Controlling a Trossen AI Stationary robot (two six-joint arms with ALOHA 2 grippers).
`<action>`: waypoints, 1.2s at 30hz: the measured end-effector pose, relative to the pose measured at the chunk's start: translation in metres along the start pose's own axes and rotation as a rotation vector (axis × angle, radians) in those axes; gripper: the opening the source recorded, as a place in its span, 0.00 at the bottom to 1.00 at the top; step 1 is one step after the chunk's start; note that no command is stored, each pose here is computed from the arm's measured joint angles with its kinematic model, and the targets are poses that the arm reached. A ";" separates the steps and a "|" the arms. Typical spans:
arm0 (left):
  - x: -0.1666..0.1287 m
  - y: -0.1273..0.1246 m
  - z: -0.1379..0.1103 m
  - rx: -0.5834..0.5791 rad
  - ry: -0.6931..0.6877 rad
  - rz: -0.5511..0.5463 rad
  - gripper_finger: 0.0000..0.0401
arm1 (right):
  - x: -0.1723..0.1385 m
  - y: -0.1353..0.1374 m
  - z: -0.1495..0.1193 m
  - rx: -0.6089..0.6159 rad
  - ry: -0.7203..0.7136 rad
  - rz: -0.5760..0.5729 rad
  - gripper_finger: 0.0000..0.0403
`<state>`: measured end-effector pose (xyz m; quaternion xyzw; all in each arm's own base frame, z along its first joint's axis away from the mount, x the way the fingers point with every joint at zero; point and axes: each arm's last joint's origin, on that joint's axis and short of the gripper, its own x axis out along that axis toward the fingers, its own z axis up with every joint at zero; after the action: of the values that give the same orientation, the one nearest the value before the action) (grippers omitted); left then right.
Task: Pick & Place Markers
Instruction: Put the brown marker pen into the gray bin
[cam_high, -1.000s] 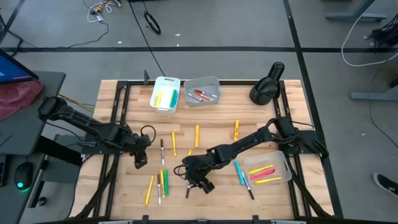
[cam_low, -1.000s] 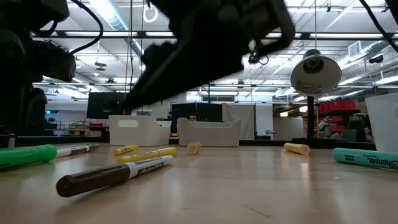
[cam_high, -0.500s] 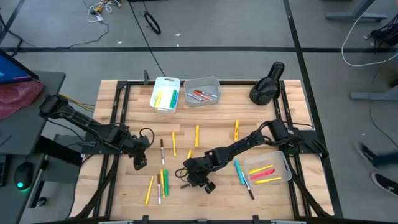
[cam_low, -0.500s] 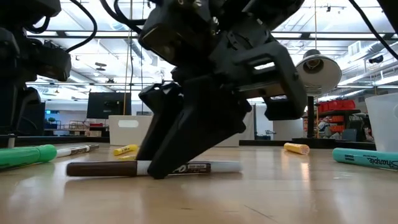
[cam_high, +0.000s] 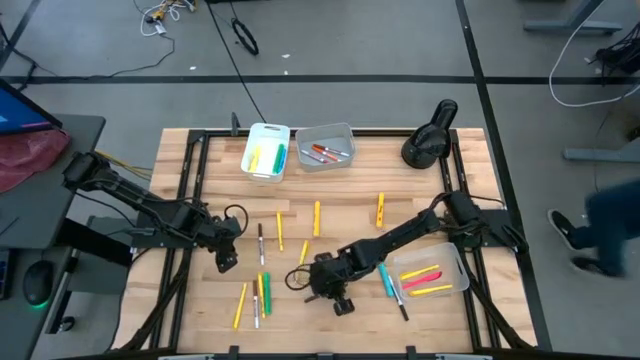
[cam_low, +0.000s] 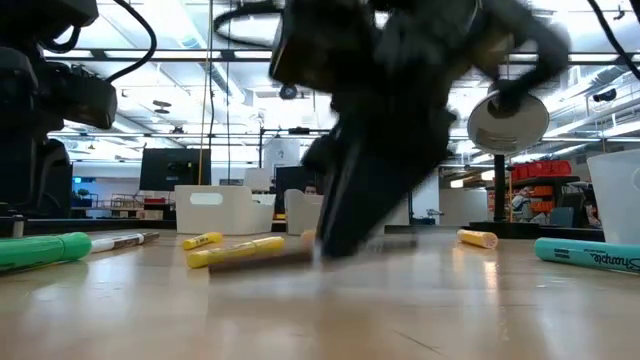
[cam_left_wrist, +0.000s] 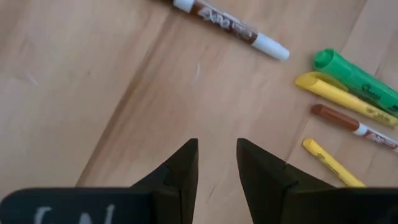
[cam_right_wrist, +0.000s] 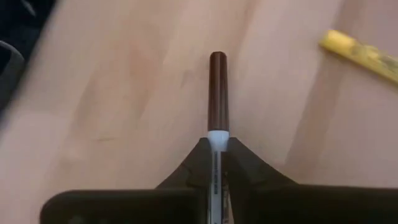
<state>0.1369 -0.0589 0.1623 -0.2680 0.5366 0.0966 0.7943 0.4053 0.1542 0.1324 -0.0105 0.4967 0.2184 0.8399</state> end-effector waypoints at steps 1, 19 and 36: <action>0.000 0.000 0.000 0.001 -0.011 0.004 0.29 | -0.008 0.002 0.004 0.043 -0.018 0.001 0.06; -0.001 0.003 0.022 -0.101 -0.259 0.056 0.29 | -0.238 -0.135 0.023 0.415 -0.303 -0.454 0.04; -0.006 0.019 0.053 -0.584 -0.442 -0.010 0.29 | -0.246 -0.305 -0.062 0.364 -0.013 -0.596 0.04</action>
<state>0.1683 -0.0142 0.1762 -0.4587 0.3004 0.2974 0.7816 0.3674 -0.2238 0.2464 -0.0037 0.4972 -0.1287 0.8581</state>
